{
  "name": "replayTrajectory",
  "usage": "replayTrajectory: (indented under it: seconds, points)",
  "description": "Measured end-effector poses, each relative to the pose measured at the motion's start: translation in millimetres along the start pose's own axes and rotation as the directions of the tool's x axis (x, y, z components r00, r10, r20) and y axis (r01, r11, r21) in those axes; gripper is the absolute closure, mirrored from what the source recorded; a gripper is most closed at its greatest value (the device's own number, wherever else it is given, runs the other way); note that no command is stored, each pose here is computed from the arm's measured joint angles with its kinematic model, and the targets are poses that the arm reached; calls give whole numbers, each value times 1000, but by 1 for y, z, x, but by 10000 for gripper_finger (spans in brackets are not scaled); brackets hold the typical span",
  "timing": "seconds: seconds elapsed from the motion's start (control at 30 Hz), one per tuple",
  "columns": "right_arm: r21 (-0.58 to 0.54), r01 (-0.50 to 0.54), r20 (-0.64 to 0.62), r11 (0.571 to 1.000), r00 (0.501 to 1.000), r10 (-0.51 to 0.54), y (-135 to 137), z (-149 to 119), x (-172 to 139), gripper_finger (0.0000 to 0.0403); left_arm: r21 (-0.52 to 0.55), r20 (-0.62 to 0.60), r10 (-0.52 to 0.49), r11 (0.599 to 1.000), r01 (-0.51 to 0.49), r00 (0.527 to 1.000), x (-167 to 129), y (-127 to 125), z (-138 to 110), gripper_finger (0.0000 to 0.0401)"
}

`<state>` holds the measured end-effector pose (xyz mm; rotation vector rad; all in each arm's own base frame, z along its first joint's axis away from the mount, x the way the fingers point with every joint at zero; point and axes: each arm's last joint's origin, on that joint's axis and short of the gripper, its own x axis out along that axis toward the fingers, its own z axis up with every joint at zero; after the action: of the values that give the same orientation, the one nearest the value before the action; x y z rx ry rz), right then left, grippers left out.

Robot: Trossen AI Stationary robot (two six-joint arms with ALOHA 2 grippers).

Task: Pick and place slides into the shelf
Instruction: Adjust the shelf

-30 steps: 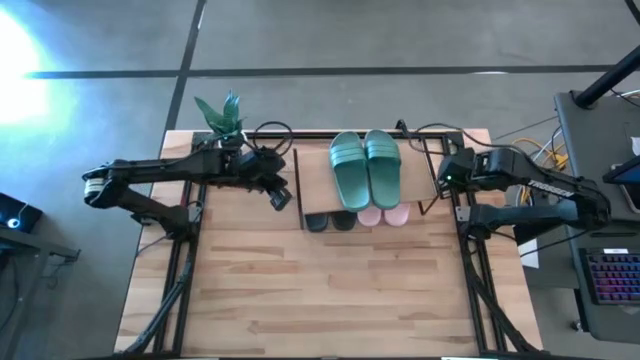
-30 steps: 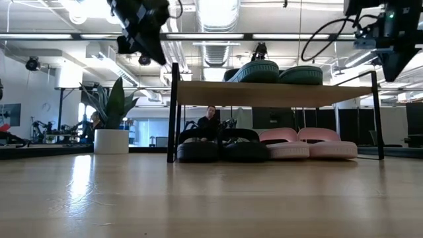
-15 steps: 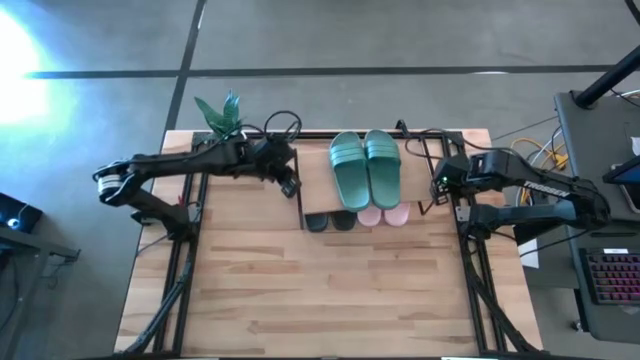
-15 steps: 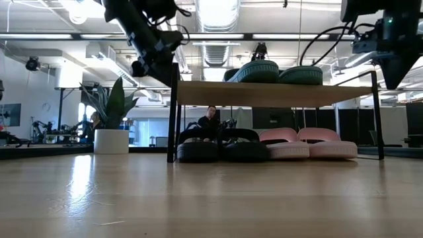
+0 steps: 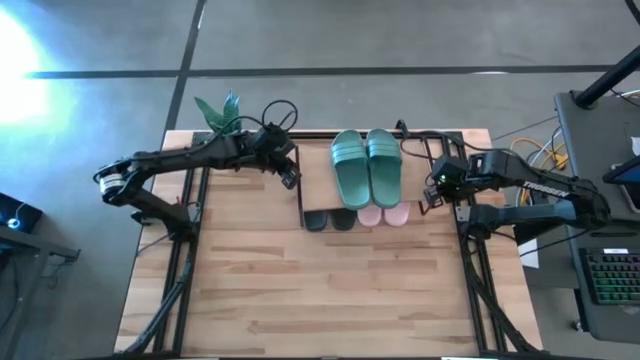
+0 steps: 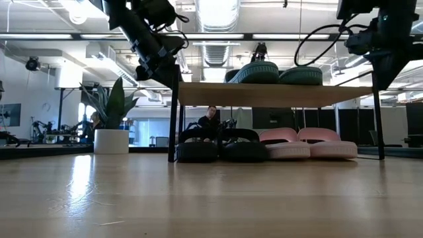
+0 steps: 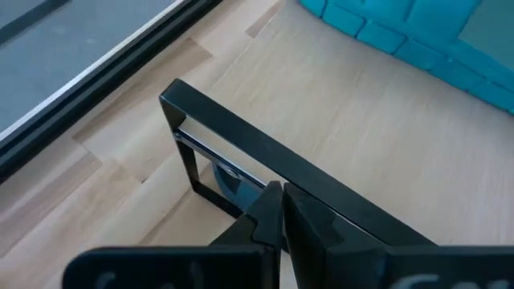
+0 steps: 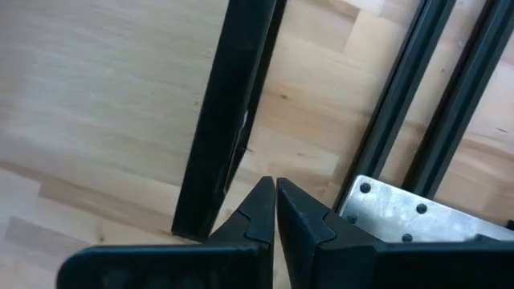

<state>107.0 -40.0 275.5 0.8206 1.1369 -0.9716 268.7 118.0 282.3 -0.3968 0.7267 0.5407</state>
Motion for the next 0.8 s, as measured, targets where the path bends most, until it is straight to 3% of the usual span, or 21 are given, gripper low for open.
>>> replayTrajectory:
  seconds: [0.3, 0.53, 0.8]
  points:
    - [-8, 0, 10, 1000, 1000, 0, -1, -2, -2, 394, 6, -16, -8, 1000, 8, 1000, 3, 4, 0, 401]
    - [8, 61, 127, 998, 990, -61, -3, 2, -7, 394, 6, -22, -13, 1000, 13, 1000, 4, 4, 0, 401]
    - [-45, -59, 113, 997, 992, 64, 6, 7, -8, 394, 6, -29, -11, 1000, 11, 1000, 3, 5, -1, 401]
